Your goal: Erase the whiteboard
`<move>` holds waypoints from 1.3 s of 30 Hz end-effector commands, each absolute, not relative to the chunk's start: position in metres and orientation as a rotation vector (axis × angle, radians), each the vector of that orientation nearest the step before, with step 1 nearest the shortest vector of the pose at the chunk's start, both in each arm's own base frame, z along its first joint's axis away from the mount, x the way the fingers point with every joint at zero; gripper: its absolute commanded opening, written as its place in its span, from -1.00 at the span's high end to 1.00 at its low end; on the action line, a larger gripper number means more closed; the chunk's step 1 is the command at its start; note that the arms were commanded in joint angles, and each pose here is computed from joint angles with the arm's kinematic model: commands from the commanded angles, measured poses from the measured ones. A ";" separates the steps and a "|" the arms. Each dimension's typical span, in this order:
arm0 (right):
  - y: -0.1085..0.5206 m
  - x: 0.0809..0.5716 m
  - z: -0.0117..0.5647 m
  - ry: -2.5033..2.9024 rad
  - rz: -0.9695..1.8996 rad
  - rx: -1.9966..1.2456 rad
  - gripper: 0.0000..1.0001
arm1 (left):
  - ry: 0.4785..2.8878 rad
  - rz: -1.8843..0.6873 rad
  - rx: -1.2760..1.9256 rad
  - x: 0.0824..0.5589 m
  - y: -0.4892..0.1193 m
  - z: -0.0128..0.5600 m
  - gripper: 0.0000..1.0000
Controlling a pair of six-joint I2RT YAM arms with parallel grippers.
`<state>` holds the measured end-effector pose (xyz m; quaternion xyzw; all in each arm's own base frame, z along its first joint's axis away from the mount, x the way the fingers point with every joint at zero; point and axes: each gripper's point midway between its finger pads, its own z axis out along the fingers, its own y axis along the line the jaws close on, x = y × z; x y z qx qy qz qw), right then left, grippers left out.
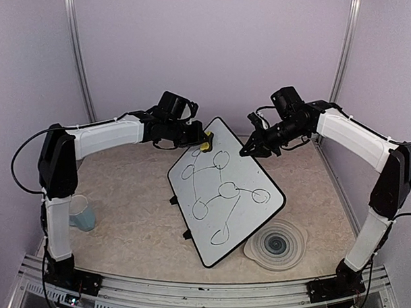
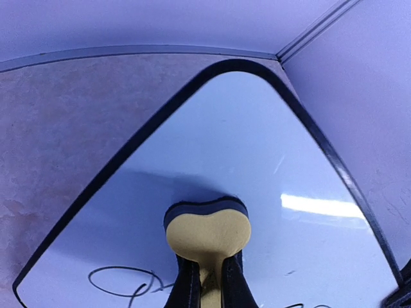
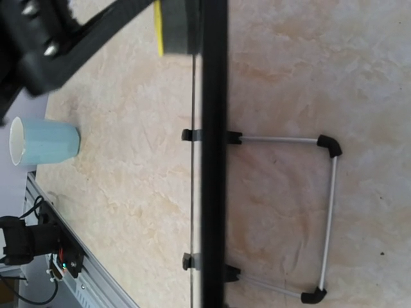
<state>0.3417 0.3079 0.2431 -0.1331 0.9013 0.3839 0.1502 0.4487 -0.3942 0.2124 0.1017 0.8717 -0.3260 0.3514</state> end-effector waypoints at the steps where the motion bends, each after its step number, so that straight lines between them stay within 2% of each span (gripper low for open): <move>1: 0.336 0.336 0.273 2.397 1.189 -0.628 1.00 | 2.386 -0.777 0.230 0.442 -0.376 0.154 1.00; 10: 0.330 0.330 0.271 2.410 1.199 -0.559 1.00 | 2.497 -0.663 0.092 0.432 -0.347 0.108 1.00; 16: 0.328 0.326 0.272 2.406 1.212 -0.545 1.00 | 2.496 -0.658 0.012 0.430 -0.345 0.109 1.00; 22: 0.329 0.327 0.272 2.409 1.220 -0.538 1.00 | 2.314 -0.853 0.333 0.408 -0.431 0.186 1.00; 27: 0.327 0.327 0.273 2.416 1.206 -0.536 1.00 | 2.265 -0.991 0.503 0.370 -0.482 0.206 1.00; 30: 0.327 0.327 0.273 2.411 1.201 -0.543 1.00 | 2.273 -0.990 0.530 0.359 -0.490 0.204 1.00; 33: 0.327 0.328 0.275 2.406 1.200 -0.547 1.00 | 2.299 -0.956 0.478 0.364 -0.480 0.196 1.00; 39: 0.325 0.328 0.277 2.399 1.195 -0.553 1.00 | 2.392 -0.846 0.141 0.419 -0.406 0.160 1.00</move>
